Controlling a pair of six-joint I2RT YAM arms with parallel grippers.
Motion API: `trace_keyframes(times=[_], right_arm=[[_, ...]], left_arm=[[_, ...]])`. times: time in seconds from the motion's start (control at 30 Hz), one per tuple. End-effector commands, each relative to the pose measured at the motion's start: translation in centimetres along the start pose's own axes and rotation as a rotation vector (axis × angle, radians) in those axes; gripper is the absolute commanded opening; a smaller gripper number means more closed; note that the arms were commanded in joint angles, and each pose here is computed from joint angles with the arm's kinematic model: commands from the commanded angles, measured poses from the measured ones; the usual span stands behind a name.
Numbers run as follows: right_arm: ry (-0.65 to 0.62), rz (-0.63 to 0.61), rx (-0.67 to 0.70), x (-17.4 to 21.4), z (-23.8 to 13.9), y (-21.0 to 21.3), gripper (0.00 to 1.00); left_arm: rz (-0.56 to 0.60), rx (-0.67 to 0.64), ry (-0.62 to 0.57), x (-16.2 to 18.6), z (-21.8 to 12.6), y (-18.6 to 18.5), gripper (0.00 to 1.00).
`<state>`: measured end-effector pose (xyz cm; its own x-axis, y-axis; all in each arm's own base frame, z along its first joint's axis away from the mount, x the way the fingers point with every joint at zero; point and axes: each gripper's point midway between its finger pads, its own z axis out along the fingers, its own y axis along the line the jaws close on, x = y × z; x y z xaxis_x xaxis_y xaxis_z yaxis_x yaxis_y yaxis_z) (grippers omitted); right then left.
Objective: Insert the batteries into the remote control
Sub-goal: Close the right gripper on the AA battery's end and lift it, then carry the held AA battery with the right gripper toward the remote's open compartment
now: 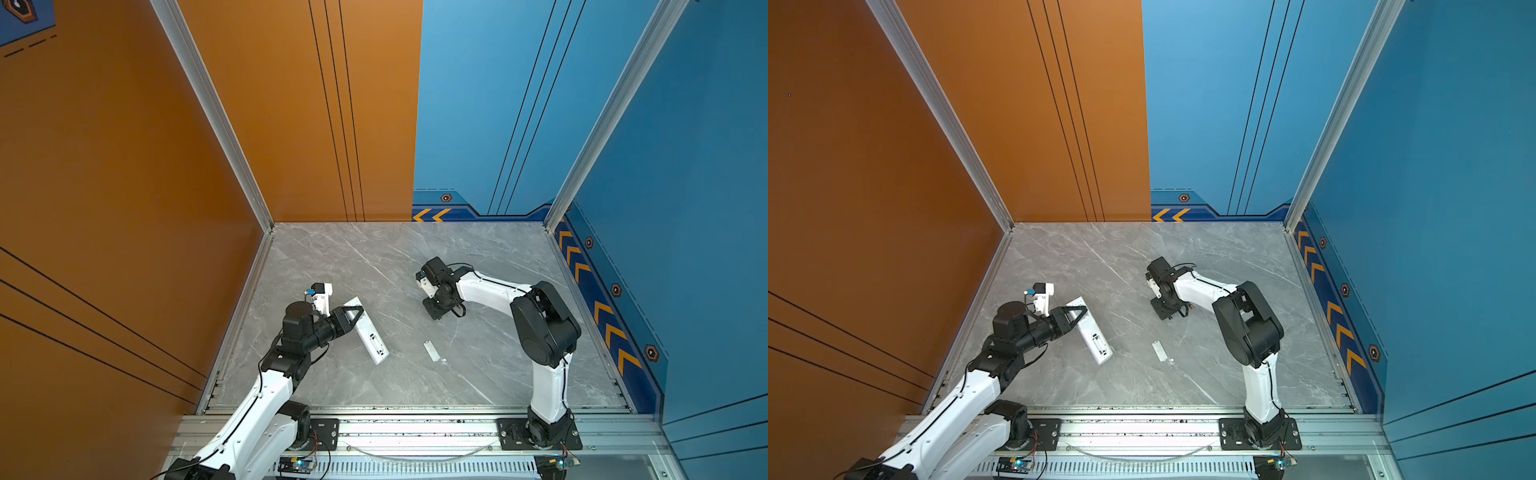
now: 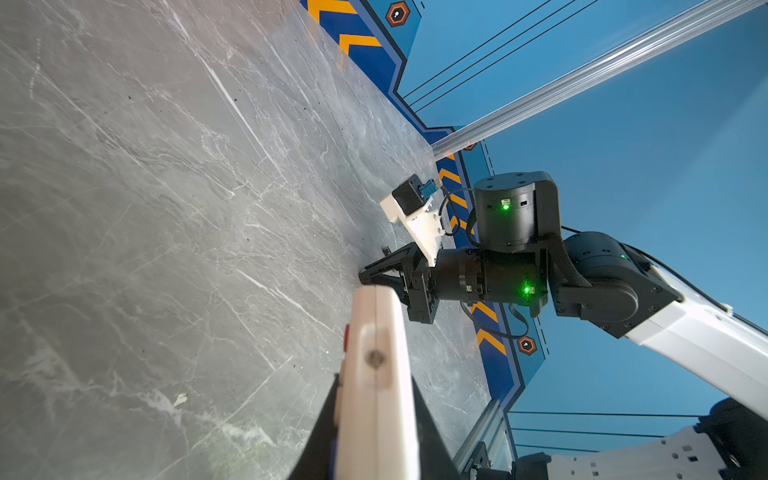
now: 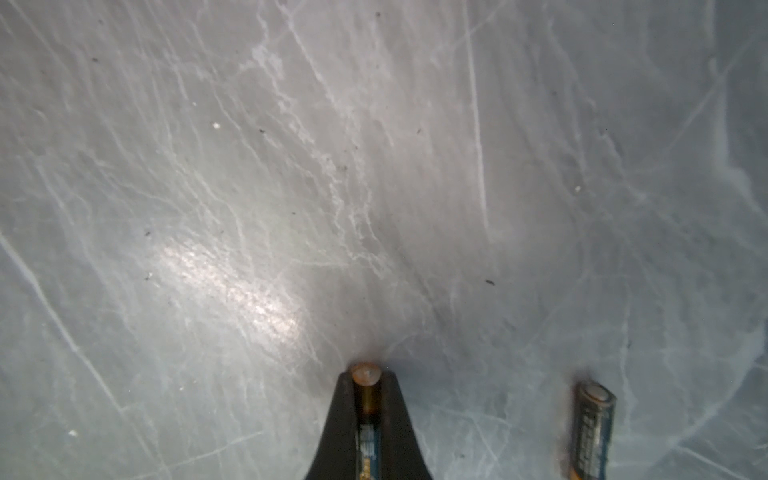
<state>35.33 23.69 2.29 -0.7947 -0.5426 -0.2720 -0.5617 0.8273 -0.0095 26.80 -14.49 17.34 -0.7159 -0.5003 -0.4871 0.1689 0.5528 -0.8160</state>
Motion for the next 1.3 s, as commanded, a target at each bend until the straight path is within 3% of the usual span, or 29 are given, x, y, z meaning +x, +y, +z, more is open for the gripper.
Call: trace_keyframes(times=[0.0, 0.73, 1.27], right_arm=[[0.053, -0.012, -0.016, 1.8, -0.4, 0.1, 0.00], [0.041, -0.013, -0.024, 2.1, -0.7, 0.8, 0.00], [-0.143, -0.060, -0.050, 0.5, -4.3, 2.9, 0.00]], left_arm=[[0.041, 0.027, -0.024, -0.9, -0.1, -1.2, 0.00], [0.039, 0.035, -0.023, -0.9, -0.1, -1.3, 0.00], [0.042, 0.039, -0.031, -0.7, -0.3, -1.2, 0.00]])
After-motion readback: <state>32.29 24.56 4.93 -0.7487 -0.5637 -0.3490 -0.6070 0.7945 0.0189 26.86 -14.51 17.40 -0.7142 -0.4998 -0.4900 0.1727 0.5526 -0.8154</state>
